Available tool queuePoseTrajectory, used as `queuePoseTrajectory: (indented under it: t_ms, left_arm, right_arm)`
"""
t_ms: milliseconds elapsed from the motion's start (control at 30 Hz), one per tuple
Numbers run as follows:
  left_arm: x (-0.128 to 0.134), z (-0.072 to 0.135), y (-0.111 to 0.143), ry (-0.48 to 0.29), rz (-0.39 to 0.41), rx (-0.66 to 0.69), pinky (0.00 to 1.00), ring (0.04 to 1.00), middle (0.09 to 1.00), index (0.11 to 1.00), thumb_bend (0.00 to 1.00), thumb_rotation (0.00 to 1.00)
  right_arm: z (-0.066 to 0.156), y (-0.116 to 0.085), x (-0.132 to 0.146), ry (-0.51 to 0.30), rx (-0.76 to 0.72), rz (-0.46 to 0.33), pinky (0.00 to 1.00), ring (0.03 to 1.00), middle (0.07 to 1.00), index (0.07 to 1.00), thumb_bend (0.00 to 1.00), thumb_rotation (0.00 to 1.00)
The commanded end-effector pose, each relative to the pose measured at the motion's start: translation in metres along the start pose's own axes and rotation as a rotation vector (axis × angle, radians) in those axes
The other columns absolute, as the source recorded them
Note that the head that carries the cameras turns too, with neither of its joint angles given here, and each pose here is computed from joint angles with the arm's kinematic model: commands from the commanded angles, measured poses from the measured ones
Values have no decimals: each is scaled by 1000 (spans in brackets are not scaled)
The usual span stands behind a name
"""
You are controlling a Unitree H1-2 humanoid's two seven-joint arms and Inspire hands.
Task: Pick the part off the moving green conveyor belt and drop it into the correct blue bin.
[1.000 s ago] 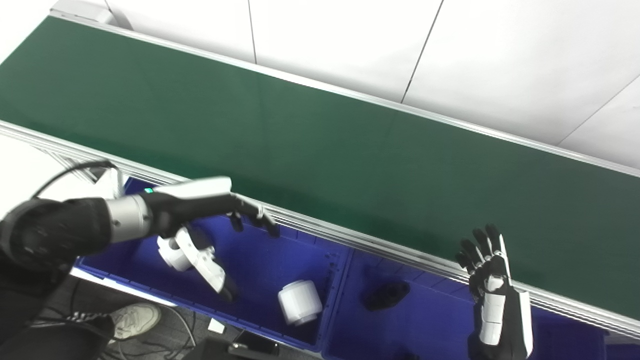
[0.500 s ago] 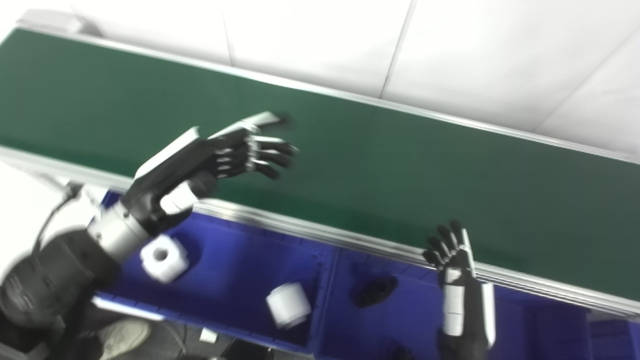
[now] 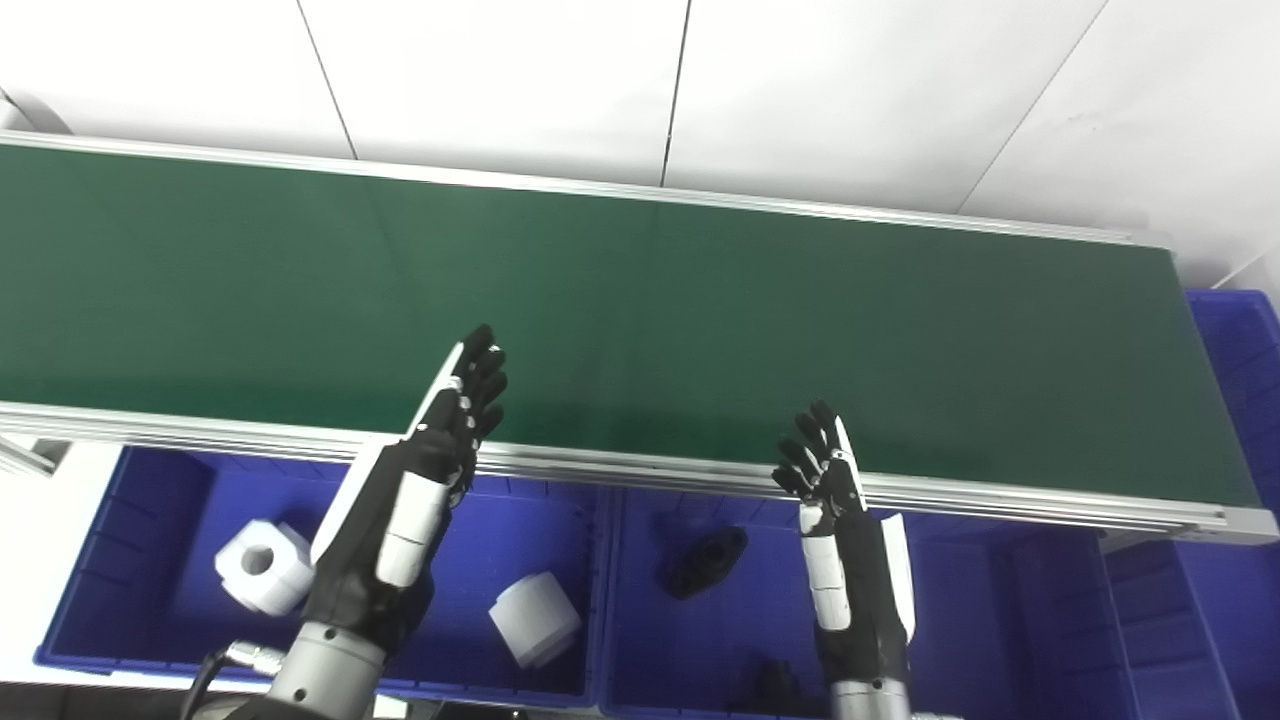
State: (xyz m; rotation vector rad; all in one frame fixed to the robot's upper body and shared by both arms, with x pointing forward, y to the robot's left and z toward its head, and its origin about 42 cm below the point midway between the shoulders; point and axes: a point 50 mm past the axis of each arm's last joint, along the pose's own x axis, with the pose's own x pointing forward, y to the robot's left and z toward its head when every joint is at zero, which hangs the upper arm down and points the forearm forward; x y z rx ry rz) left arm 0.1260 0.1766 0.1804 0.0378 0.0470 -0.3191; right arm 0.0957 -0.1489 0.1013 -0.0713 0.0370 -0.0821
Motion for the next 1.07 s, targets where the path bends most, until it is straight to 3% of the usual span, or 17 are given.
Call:
queuePoseTrajectory:
  t_ms: [0, 167, 267, 433, 767, 1033]
  left_arm:
    - [3, 8, 0, -116, -1, 18, 1000, 1000, 1000, 1000, 669, 1000]
    - [12, 2, -3, -163, 14, -8, 1000, 1000, 1000, 1000, 795, 1000]
    - [17, -1, -5, -191, 27, -9, 1000, 1000, 1000, 1000, 811, 1000]
    - [21, -5, -3, -220, 37, 8, 1000, 1000, 1000, 1000, 815, 1000]
    - [15, -17, 5, -241, 77, -49, 1000, 1000, 1000, 1000, 786, 978]
    - [9, -18, -7, -258, 122, -15, 1000, 1000, 1000, 1000, 806, 993]
  right_arm:
    - [18, 38, 0, -45, 108, -25, 845, 902, 958, 987, 683, 1000]
    - [20, 30, -1, -61, 101, -45, 861, 915, 979, 1000, 699, 1000]
    - [22, 25, -2, -67, 83, -59, 860, 912, 976, 996, 699, 1000]
    - [24, 24, -4, -78, 69, -81, 860, 906, 967, 982, 698, 1000]
    - [21, 42, -3, -91, 100, -62, 860, 915, 971, 980, 679, 1000]
    - [38, 30, -6, -92, 139, -75, 856, 911, 966, 974, 735, 1000]
